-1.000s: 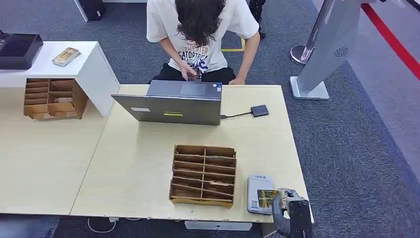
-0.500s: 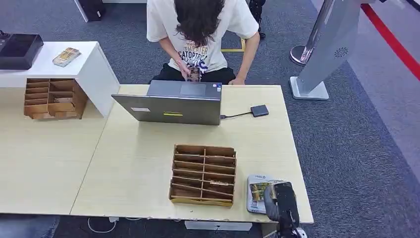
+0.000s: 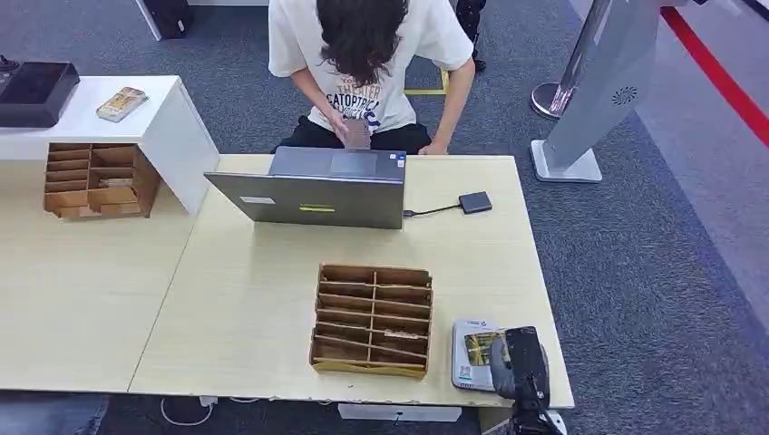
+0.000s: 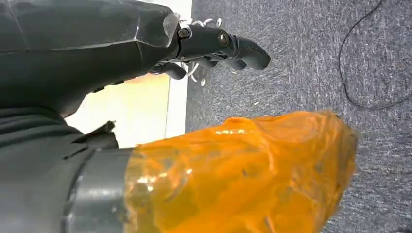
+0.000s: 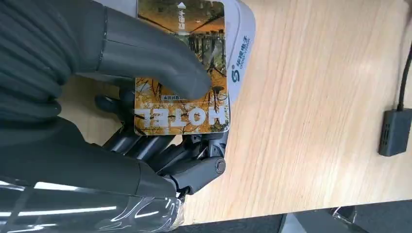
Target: Pass the card to the sensor for recognition and then transmit it.
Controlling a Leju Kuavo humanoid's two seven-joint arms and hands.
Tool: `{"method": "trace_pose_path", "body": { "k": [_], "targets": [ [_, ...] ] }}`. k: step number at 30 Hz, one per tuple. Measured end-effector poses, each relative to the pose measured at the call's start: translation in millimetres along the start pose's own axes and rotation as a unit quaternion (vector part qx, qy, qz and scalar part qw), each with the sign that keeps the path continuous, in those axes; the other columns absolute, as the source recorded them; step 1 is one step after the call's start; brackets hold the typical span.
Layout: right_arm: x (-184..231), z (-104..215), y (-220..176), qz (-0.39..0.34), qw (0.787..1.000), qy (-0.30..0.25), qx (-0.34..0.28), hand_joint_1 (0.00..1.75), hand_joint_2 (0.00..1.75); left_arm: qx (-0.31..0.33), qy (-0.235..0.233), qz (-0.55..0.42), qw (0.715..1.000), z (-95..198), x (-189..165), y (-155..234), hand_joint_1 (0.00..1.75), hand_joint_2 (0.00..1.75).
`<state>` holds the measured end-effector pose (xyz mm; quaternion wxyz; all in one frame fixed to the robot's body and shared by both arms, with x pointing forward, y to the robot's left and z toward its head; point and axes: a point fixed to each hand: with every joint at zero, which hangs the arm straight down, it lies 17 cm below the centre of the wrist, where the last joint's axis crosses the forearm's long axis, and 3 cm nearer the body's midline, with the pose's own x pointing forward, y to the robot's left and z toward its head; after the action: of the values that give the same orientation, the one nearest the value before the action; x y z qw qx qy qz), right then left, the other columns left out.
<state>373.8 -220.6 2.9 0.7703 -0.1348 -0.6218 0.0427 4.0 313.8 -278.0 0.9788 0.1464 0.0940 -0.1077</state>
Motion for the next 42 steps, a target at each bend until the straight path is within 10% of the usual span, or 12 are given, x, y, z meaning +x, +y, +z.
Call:
{"method": "trace_pose_path", "body": {
  "k": [42],
  "targets": [
    [0.2, -0.5, 10.8, 0.212, 0.977, -0.007, 0.01, 1.75, 1.75, -0.014, 0.014, 0.025, 1.0, 2.8, -1.6, -9.7, 0.0, 0.0]
  ]
}}
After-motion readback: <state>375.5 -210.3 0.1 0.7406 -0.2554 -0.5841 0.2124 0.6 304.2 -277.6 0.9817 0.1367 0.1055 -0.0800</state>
